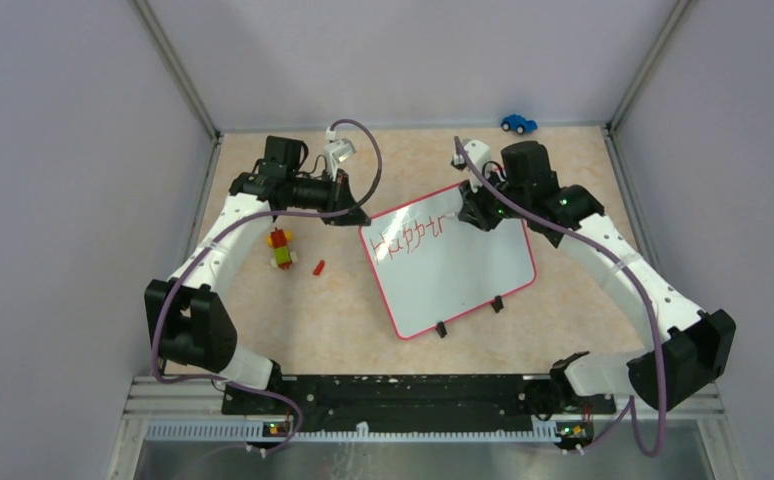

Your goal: Write a sentence on the whiteboard

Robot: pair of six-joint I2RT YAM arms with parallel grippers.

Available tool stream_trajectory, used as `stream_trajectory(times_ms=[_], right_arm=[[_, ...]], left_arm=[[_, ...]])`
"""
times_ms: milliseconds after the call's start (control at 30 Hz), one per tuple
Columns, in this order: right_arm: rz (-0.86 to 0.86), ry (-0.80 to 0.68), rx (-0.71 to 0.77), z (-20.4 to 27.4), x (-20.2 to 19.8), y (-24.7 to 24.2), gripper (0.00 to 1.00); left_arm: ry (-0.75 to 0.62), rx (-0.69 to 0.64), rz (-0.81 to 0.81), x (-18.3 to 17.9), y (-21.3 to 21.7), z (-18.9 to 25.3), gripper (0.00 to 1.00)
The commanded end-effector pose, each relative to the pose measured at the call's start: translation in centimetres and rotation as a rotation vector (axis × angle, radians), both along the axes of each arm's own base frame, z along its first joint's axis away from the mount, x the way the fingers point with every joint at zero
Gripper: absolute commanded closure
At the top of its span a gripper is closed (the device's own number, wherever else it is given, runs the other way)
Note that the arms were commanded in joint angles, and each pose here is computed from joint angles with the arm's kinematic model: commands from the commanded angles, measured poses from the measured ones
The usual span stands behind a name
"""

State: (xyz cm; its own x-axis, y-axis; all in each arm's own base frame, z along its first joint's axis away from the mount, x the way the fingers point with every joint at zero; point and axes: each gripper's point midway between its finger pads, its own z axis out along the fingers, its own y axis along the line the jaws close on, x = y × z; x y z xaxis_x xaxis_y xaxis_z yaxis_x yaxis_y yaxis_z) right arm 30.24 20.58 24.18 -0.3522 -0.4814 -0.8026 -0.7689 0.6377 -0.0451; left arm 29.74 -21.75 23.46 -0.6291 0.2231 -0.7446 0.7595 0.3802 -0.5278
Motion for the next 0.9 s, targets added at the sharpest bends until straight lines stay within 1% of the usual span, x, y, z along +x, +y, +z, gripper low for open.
stream_trajectory(times_ms=[0,400,700,867], right_arm=[[-0.006,-0.031,-0.011,0.5,0.0,-0.8,1.0],[0.021,0.03,0.008,-0.8,-2.1,-0.8,1.0],[0.013,-0.038,0.045,2.5,-1.9,-0.8,1.0],[-0.005,-0.052,0.04,2.7,-1.0,-1.0,1.0]], left_arm=[[0.047,0.012,-0.058,-1.7,-1.0,-1.2,1.0],[0.047,0.014,-0.057,-1.7,-1.0,-1.3,1.0],[0.046,0.011,-0.059,-1.7,-1.0,-1.1,1.0],[0.044,0.013,-0.058,-1.8,-1.0,-1.1,1.0]])
